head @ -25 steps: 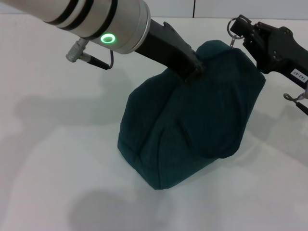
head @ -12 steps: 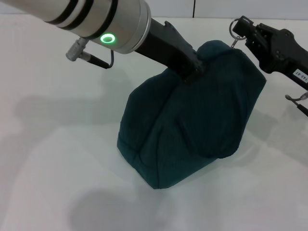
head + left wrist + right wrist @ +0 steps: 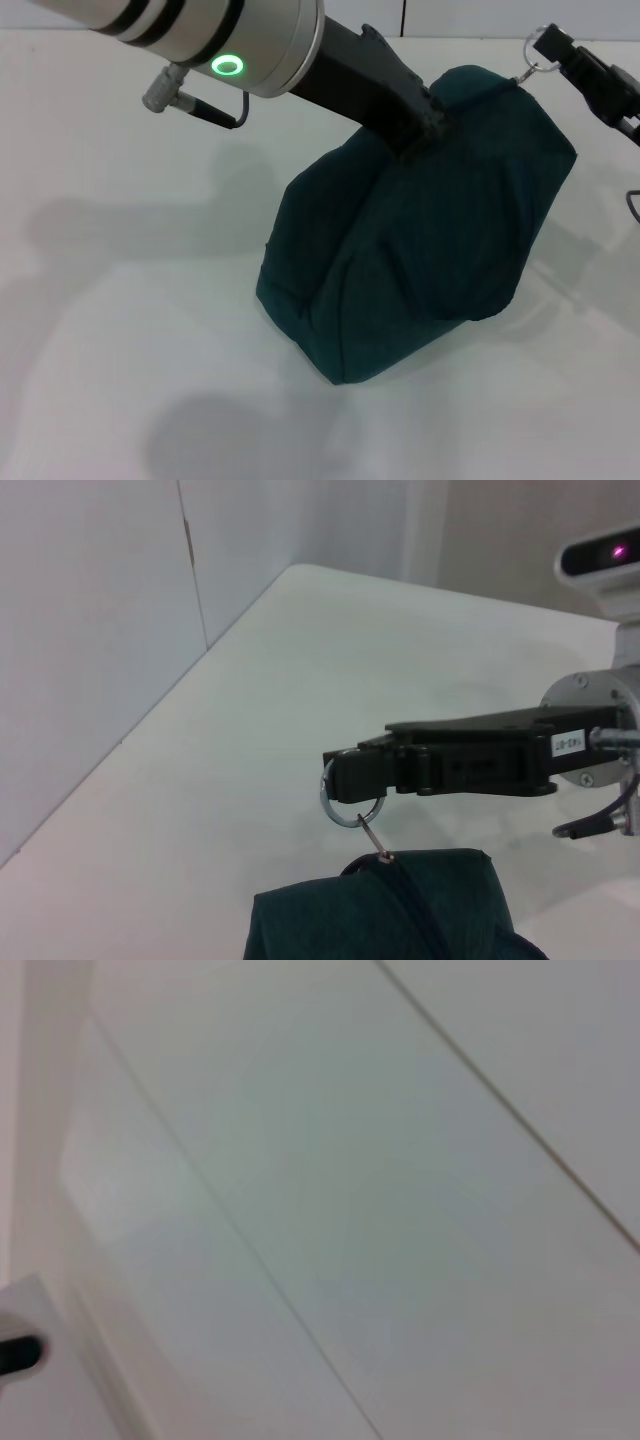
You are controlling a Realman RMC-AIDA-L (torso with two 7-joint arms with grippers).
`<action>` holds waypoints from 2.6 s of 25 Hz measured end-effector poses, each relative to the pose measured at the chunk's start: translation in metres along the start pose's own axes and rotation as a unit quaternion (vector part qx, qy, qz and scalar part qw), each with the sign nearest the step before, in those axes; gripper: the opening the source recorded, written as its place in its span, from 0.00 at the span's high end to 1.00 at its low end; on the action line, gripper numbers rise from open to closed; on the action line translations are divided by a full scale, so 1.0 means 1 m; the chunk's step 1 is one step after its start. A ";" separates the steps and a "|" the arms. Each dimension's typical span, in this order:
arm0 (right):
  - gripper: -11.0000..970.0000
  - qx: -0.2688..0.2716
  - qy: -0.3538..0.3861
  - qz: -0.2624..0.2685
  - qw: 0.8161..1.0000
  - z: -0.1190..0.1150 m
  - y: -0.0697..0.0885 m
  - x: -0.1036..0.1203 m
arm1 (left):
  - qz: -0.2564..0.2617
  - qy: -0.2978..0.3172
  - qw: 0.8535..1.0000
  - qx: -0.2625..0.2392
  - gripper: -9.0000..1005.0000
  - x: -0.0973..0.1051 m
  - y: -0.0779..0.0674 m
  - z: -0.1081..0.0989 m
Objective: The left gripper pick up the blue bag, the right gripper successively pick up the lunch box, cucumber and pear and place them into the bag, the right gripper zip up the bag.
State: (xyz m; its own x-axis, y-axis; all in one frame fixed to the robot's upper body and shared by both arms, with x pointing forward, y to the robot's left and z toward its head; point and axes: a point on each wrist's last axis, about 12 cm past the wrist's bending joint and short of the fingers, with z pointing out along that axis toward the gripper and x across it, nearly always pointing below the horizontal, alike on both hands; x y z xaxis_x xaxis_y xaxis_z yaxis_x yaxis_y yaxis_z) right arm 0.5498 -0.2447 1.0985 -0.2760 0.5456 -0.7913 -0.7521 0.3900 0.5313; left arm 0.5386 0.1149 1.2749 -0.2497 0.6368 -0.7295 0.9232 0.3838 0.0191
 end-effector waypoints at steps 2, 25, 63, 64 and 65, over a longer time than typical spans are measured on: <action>0.97 0.012 -0.004 0.017 1.000 -0.004 -0.003 0.000 | 0.000 -0.003 1.000 0.001 0.94 -0.001 0.000 -0.001; 0.97 0.139 0.016 0.047 0.989 -0.031 -0.029 0.014 | -0.015 -0.067 0.997 0.023 0.94 0.005 0.010 -0.015; 0.10 -0.037 0.077 -0.111 0.990 -0.040 -0.001 -0.040 | -0.014 -0.267 0.963 0.044 0.33 0.086 0.037 -0.037; 0.10 -0.056 0.089 -0.125 0.987 -0.041 0.003 -0.045 | -0.014 -0.272 0.961 0.044 0.31 0.094 0.036 -0.041; 0.10 -0.092 0.110 -0.143 0.979 -0.041 0.009 -0.051 | -0.009 -0.279 0.959 0.048 0.29 0.107 0.032 -0.045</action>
State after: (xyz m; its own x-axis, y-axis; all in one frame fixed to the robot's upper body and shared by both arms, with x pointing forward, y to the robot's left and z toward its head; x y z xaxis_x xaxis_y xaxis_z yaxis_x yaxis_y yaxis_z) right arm 0.5322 -0.2998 1.1318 -0.1451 0.2515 -0.9569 -0.9071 0.3523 0.2301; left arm 0.5283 0.2255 1.2287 -0.0958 0.1642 -0.9818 0.9494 0.3113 -0.0406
